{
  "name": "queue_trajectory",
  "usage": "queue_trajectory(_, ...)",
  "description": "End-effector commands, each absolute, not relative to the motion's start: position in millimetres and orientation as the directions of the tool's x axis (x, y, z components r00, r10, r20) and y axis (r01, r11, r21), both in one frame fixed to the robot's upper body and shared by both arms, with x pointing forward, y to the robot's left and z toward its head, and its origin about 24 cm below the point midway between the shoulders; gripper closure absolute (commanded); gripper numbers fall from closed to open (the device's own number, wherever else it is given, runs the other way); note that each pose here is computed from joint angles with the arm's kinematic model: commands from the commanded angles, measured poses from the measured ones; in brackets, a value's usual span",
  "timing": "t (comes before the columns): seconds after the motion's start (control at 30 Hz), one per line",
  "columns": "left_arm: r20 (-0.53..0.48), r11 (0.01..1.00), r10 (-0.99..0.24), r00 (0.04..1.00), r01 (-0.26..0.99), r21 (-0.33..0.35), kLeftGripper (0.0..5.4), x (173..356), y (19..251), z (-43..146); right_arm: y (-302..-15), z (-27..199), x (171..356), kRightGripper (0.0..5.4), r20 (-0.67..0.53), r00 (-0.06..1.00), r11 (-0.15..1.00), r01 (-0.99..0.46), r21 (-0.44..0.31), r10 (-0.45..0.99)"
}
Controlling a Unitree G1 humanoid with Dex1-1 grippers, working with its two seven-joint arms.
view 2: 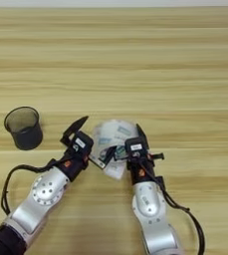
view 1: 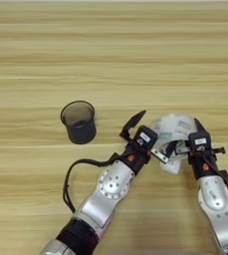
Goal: Move the objects on the table
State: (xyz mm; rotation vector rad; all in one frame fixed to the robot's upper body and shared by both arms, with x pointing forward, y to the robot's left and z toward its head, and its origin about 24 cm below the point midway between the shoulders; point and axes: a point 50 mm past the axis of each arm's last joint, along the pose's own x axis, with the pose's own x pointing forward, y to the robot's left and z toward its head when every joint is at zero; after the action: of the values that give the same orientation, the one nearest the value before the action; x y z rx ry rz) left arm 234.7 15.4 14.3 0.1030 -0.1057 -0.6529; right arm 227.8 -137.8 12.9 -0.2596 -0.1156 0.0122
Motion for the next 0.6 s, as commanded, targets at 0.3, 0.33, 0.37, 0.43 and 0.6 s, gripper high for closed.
queue_trajectory(0.3,0.05,0.588,-0.806,0.589,0.791,0.167,0.0,208.1,-1.2,15.4,-156.3,40.0,254.6,4.37,0.214,0.976,0.961,0.104,-0.258,-0.048)
queue_trajectory(0.33,0.048,0.581,-0.812,0.582,0.796,0.173,0.0,207.9,0.0,15.4,-157.2,40.7,255.1,4.37,0.217,0.975,0.96,0.102,-0.26,-0.045)
queue_trajectory(0.37,0.043,0.573,-0.817,0.575,0.8,0.177,0.0,207.9,1.5,15.1,-158.5,41.2,255.8,4.37,0.218,0.975,0.96,0.103,-0.261,-0.045)
queue_trajectory(0.43,0.037,0.561,-0.824,0.565,0.806,0.189,0.0,208.0,5.1,15.2,-160.9,41.4,256.9,4.37,0.218,0.975,0.959,0.106,-0.261,-0.049)
queue_trajectory(0.6,0.012,0.519,-0.848,0.529,0.828,0.214,0.0,204.8,15.2,14.1,-163.5,41.6,258.6,4.37,0.215,0.975,0.959,0.112,-0.26,-0.055)
